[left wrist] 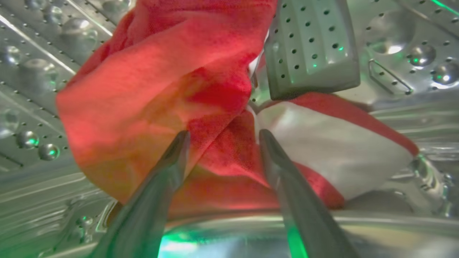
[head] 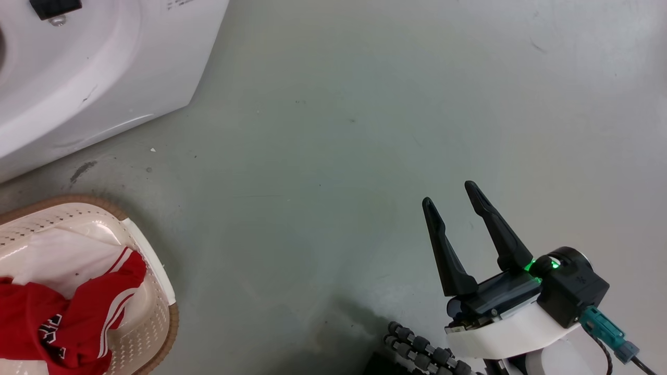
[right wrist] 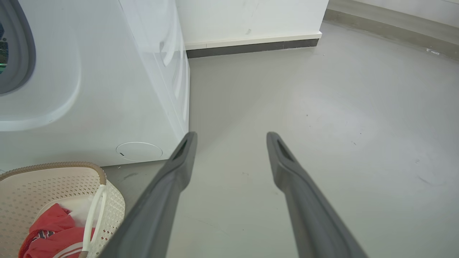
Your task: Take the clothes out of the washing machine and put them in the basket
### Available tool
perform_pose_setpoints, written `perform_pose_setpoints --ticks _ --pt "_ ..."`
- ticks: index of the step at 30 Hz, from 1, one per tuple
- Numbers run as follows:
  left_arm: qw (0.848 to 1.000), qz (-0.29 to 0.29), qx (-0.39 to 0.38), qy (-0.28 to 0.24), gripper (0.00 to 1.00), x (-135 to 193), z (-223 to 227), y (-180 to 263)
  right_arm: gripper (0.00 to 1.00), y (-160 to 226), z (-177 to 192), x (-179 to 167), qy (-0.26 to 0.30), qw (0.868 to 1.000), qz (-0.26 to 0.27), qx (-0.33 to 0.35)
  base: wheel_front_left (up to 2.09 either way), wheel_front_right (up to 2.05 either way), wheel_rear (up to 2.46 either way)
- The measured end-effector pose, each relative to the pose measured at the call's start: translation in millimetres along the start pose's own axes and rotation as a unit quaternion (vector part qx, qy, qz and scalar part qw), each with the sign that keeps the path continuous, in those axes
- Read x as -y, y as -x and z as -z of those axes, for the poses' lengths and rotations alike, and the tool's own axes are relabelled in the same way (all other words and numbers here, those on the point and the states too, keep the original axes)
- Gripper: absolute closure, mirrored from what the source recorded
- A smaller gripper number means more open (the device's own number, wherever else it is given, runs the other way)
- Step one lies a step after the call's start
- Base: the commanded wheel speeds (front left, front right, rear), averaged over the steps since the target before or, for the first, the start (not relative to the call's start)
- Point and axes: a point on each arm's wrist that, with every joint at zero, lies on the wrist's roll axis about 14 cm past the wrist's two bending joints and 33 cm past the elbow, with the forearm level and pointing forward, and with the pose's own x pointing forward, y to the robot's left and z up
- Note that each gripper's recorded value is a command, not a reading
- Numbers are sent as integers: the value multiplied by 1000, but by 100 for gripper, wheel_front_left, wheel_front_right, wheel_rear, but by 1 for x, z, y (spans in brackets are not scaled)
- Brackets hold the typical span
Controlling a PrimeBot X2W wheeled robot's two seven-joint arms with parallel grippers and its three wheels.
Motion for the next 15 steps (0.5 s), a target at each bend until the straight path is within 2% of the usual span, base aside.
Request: perform_pose_setpoints --ticks 1,2,3,9,15 --pt "1000 -1 1 -1 5 0 0 -1 0 0 0 0 0 1000 0 -1 0 0 0" --pt "1000 -2 3 -2 58 -1 -1 -2 0 -1 1 0 0 1000 0 -2 0 0 0" --pt "1000 -2 7 -3 100 -1 -2 -3 0 -1 2 0 0 1000 0 -3 0 0 0" --pt "999 -19 48 -4 100 -8 -12 -5 0 -2 2 0 -3 1000 0 -2 0 0 0" --pt "990 -34 138 -2 100 -12 -41 3 0 -6 -2 0 -2 1000 -2 4 0 0 0"
